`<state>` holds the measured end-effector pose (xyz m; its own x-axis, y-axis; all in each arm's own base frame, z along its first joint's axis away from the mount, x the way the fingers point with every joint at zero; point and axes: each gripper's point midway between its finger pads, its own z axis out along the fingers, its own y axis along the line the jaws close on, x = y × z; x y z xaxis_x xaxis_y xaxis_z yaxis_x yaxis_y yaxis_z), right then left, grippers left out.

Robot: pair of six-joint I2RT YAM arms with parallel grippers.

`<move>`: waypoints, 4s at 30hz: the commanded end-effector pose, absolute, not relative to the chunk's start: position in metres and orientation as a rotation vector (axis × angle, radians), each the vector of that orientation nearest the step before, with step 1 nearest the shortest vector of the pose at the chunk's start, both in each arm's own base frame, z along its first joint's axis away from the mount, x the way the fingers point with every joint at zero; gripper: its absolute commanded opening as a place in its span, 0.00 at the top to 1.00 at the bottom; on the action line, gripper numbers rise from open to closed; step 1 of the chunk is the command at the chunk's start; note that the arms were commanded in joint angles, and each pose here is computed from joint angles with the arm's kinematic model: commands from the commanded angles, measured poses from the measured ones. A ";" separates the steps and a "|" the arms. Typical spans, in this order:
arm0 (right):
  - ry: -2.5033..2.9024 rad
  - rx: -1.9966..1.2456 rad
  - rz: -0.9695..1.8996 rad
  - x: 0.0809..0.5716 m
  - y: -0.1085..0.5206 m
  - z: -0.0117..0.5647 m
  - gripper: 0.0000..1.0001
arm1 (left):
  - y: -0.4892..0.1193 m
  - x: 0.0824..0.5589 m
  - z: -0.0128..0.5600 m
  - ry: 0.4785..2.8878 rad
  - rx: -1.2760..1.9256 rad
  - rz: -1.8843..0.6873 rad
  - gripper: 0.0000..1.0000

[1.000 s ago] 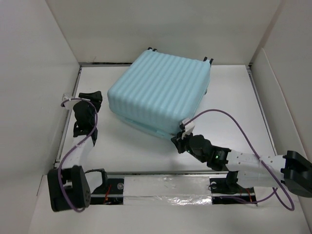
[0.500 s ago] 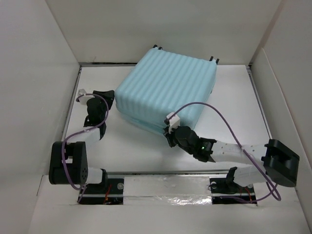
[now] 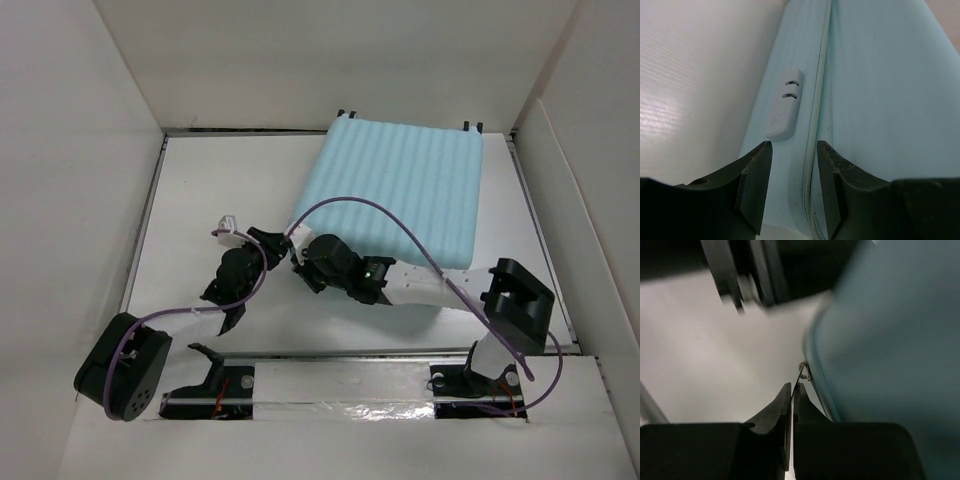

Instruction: Pack the luggage

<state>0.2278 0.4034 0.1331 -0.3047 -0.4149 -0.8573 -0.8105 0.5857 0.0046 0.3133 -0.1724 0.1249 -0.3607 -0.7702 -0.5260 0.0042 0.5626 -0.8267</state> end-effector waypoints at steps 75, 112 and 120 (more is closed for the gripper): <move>1.583 -0.781 0.886 0.207 0.240 0.244 1.00 | -0.120 0.437 0.314 1.177 -0.523 -1.250 1.00; 1.727 -0.746 1.032 0.135 0.233 0.203 0.33 | -0.316 0.612 0.208 1.774 -0.293 -1.467 0.01; 1.727 -0.718 1.010 0.137 0.228 0.211 0.25 | -0.332 0.629 0.188 1.739 -0.385 -1.524 0.03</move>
